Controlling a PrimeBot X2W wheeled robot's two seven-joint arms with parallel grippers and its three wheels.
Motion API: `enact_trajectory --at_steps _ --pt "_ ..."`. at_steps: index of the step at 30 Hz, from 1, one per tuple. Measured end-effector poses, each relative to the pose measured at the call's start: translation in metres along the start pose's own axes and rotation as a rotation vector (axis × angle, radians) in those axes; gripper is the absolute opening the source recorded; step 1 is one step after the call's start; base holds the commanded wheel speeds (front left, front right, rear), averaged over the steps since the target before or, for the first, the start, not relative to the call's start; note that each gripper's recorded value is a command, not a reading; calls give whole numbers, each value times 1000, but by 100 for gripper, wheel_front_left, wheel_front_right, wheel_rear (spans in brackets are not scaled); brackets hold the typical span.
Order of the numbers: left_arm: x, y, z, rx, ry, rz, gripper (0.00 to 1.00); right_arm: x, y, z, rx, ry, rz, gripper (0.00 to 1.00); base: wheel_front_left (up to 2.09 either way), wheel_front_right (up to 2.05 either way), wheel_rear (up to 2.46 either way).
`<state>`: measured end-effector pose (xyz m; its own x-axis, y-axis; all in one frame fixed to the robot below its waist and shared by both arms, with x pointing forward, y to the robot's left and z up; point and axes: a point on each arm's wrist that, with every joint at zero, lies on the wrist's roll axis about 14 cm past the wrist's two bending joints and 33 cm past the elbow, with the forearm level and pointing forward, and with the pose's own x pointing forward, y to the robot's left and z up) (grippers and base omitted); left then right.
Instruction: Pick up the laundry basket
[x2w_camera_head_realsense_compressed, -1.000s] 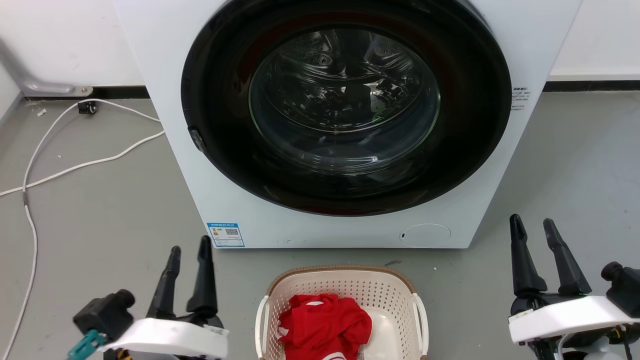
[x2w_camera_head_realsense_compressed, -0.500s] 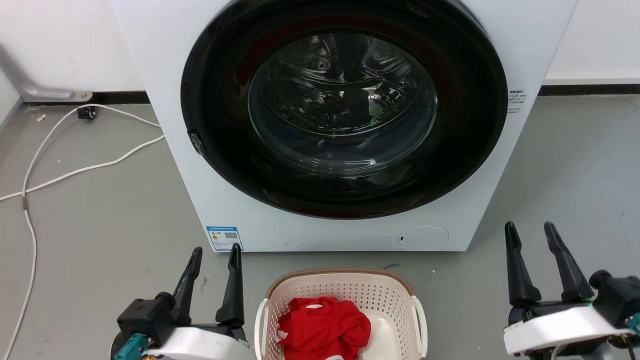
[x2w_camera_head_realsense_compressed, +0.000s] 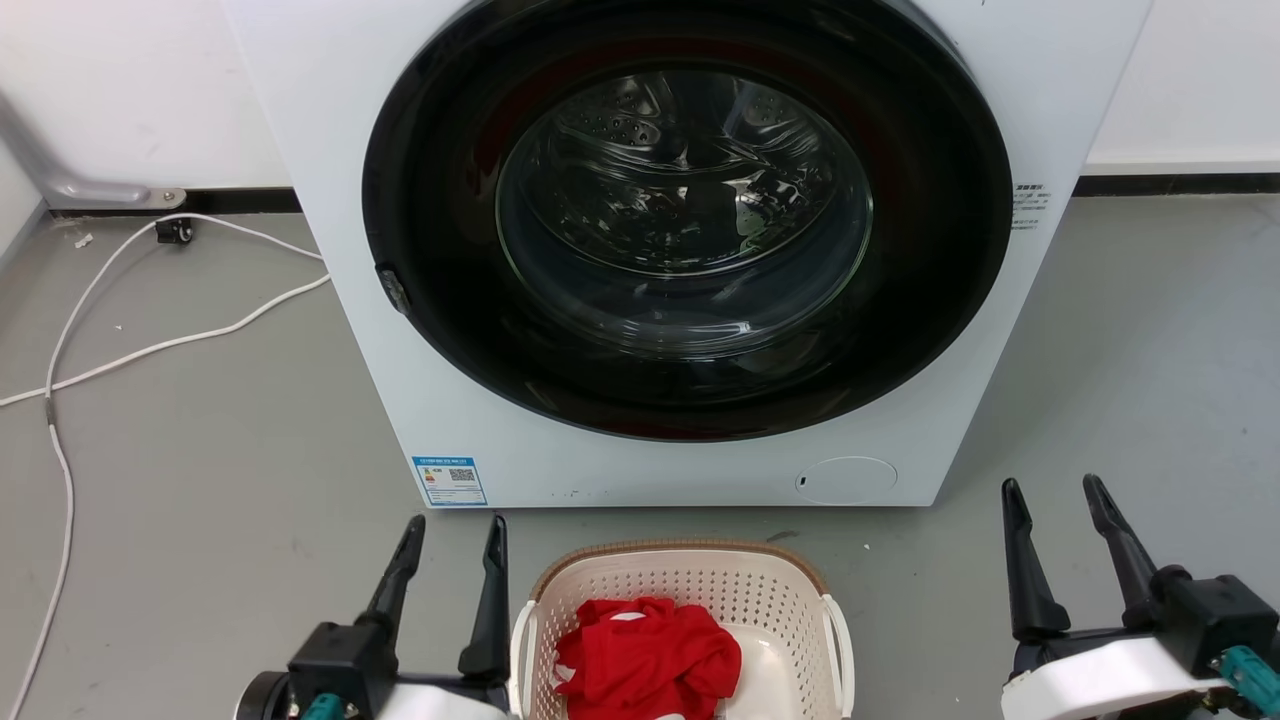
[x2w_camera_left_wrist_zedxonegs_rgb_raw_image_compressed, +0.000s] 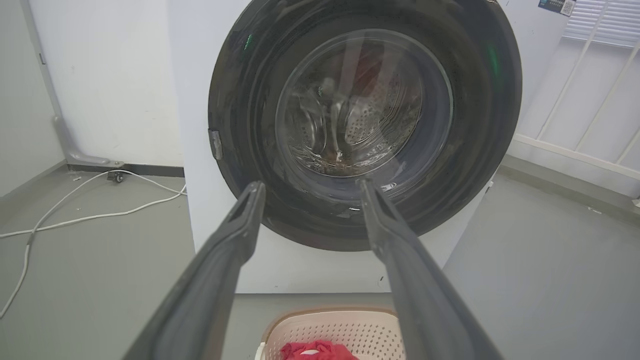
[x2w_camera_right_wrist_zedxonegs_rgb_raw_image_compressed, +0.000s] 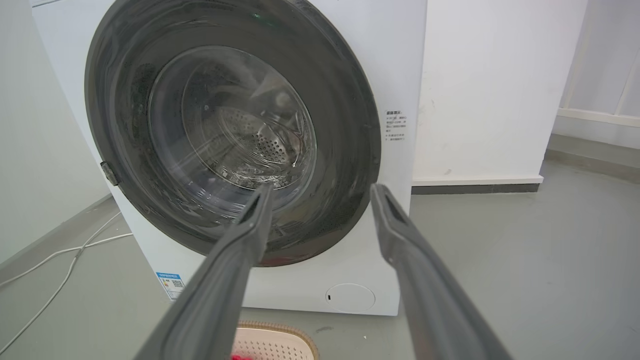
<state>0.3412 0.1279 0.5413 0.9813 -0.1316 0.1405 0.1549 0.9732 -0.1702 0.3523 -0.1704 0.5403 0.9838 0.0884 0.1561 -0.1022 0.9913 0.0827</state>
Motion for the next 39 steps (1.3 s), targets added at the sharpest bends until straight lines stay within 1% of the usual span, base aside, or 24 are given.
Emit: enact_trajectory --at_steps 6,15,18,21,24,35,39 --pt "-6 -4 -11 27 27 -25 100 -3 2 -10 -72 27 13 100 0 0 0" --pt "-8 -7 -11 69 9 -38 100 -5 2 -10 -136 24 22 100 0 0 0" --pt "-10 -3 -10 50 4 -17 100 -5 2 -10 -161 23 27 100 0 0 0" --pt "-10 -1 -9 55 -3 -19 100 -6 1 -10 -168 21 26 100 0 0 0" --pt "-12 5 -10 43 -3 0 100 -6 -5 -9 -126 14 2 100 0 0 0" --pt "-16 3 -11 106 -10 -31 100 -6 1 -8 -193 1 29 100 0 0 0" --pt "-17 4 -12 105 -6 -32 100 -6 1 -7 -193 1 30 100 0 0 0"
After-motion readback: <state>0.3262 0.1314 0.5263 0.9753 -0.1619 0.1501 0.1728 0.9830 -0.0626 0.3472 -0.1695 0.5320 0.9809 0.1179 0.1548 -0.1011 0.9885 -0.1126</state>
